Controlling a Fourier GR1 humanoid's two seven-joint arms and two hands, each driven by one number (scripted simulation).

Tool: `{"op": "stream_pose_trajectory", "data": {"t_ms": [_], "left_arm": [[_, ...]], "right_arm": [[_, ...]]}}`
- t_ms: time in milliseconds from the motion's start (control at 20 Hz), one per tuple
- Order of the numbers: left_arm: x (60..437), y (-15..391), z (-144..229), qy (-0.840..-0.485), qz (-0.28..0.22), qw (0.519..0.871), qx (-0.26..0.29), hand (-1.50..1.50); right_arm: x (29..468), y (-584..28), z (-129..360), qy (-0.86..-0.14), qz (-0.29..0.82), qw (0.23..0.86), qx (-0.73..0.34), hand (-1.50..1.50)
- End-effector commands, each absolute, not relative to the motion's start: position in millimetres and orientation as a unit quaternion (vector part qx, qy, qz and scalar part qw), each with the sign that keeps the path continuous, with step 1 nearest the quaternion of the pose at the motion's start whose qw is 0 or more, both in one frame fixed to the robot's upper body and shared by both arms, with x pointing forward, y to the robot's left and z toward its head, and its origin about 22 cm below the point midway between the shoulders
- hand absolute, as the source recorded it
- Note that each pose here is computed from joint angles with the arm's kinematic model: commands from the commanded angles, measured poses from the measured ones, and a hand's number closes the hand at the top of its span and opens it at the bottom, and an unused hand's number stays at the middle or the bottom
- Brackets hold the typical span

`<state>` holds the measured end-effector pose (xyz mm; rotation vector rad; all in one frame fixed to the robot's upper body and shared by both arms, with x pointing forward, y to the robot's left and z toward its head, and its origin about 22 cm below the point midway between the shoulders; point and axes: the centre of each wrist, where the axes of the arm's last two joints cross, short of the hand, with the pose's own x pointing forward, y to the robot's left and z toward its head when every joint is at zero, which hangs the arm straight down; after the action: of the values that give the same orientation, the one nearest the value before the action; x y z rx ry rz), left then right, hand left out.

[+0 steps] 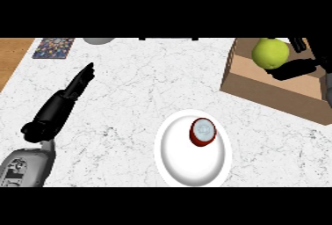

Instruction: Pick the pear from the plate and place it in the cardboard box

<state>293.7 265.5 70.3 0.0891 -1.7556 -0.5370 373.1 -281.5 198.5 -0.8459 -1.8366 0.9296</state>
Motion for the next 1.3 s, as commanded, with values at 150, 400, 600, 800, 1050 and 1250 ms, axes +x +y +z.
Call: {"op": "stream_pose_trajectory", "data": {"t_ms": [150,400,600,800,1050,1250], "left_arm": [[288.6,260.3,75.5,-0.762,-0.242,0.600,0.039,0.00],[296.2,244.8,72.5,-0.763,-0.245,0.597,0.024,0.00],[298.2,250.4,80.3,-0.766,-0.249,0.592,0.030,0.00],[299.3,227.3,73.5,-0.765,-0.245,0.595,0.024,0.00],[296.0,250.2,66.5,-0.762,-0.249,0.597,0.023,0.00],[288.8,254.2,62.9,-0.763,-0.238,0.600,0.032,0.00]], "right_arm": [[404.4,-334.0,201.3,-0.643,0.454,0.492,-0.371,1.50],[409.9,-370.5,169.6,-0.588,0.504,0.543,-0.326,1.50],[413.7,-388.6,168.8,-0.529,0.559,0.550,-0.323,1.50],[415.8,-402.6,159.6,-0.495,0.577,0.576,-0.299,-1.50],[420.2,-404.6,166.6,-0.556,0.594,0.543,-0.208,-1.50],[423.6,-406.1,180.4,-0.691,0.479,0.520,-0.151,-1.50]]}}
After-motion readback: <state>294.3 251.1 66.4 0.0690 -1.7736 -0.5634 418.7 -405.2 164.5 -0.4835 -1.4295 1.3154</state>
